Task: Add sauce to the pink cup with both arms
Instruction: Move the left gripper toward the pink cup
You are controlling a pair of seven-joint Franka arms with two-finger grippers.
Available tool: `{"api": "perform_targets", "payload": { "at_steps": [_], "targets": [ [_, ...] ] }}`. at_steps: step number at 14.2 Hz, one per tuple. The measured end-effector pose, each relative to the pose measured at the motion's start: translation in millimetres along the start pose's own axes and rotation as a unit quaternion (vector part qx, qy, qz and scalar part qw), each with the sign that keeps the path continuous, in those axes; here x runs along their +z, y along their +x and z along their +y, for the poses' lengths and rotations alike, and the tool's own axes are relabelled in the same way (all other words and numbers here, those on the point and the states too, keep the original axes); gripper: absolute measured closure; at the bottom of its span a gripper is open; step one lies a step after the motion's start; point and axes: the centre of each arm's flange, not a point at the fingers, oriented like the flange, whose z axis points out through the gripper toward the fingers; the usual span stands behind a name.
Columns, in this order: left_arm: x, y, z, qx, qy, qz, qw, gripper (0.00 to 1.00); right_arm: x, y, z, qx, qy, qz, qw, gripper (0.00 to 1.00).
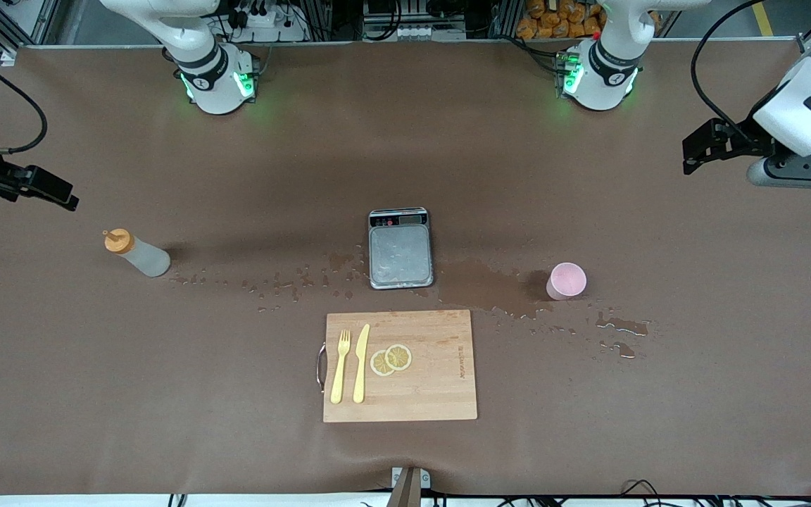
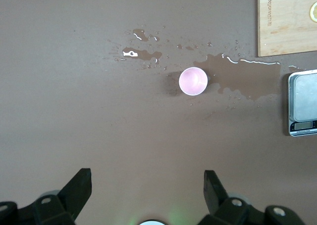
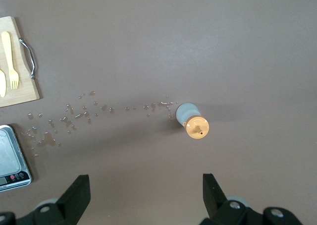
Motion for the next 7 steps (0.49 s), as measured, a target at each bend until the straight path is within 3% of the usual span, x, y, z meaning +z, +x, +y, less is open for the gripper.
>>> {"api": "perform_targets", "payload": {
  "at_steps": [7],
  "targets": [
    [3, -4, 3, 0.003, 0.002, -0.019, 1.0, 0.0, 14, 7, 11, 0.008, -0.01, -0.011, 1.0, 0.0]
  ]
}}
